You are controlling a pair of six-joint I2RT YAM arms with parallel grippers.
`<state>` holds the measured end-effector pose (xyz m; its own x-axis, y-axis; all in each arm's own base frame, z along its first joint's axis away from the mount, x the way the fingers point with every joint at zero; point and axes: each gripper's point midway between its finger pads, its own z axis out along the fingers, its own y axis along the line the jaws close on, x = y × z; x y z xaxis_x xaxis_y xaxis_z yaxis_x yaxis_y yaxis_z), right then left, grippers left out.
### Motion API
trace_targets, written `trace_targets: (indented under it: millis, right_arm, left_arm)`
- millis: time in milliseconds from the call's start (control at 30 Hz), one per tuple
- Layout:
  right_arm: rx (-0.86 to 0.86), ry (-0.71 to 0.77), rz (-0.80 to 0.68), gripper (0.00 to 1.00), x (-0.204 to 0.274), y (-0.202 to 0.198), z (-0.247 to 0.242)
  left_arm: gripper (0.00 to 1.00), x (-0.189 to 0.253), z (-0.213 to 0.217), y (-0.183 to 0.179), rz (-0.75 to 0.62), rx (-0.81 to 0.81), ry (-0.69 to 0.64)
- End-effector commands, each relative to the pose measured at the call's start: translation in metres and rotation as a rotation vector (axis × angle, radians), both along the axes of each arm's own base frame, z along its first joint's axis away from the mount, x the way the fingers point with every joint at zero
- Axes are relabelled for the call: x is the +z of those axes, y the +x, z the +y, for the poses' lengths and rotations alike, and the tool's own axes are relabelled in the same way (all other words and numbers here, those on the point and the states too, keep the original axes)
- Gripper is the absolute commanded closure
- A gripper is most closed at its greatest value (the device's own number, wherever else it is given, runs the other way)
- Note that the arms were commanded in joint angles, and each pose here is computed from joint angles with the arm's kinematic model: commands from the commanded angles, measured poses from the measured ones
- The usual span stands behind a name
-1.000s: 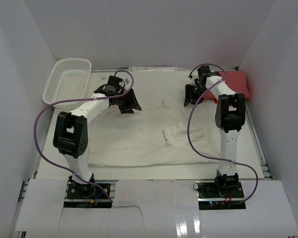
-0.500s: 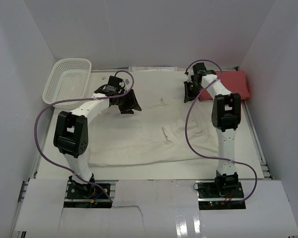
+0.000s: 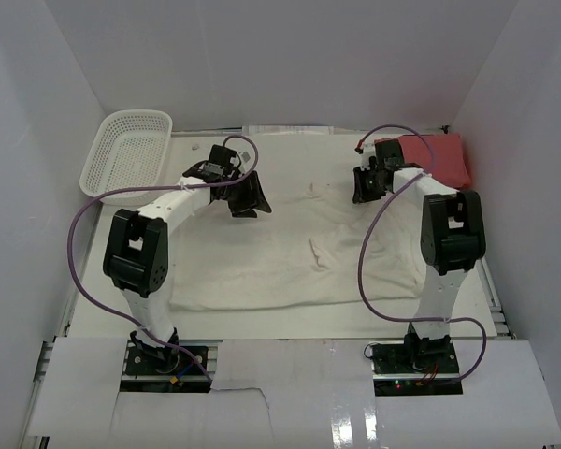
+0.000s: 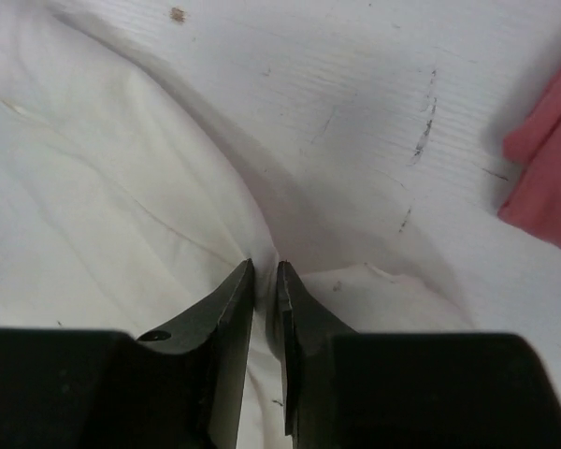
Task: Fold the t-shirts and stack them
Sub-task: Grap the side of the flattened tshirt furthest away from the robot with both arms
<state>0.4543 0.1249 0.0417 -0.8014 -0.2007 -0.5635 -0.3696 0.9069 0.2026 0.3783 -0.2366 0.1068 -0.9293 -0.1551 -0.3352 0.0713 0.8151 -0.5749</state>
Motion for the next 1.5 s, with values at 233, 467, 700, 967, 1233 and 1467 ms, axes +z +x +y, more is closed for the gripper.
trace_targets:
  millis: [233, 467, 700, 967, 1233, 1467]
  right_arm:
    - [0.133, -0.043, -0.423, 0.84, 0.050, 0.007, 0.012]
    - [0.228, -0.134, -0.538, 0.87, 0.054, -0.015, 0.033]
    - [0.287, -0.143, -0.579, 0.87, 0.063, -0.046, 0.054]
    - [0.293, -0.177, -0.509, 0.88, 0.060, -0.074, 0.061]
    - [0.294, -0.237, -0.170, 0.86, 0.015, -0.120, 0.050]
    - [0.215, -0.213, -0.118, 0.79, 0.019, -0.132, 0.045]
  left_arm:
    - [0.39, 0.003, -0.011, -0.002, -0.009, -0.042, -0.014]
    - [0.39, 0.002, -0.011, -0.004, -0.007, -0.048, -0.012]
    - [0.39, 0.000, -0.012, -0.006, -0.002, -0.056, -0.015]
    - [0.38, 0.001, -0.012, -0.008, -0.006, -0.059, -0.011]
    - [0.39, 0.000, -0.012, -0.008, -0.004, -0.058, -0.008]
    - [0.38, -0.001, -0.012, -0.008, -0.005, -0.058, -0.003]
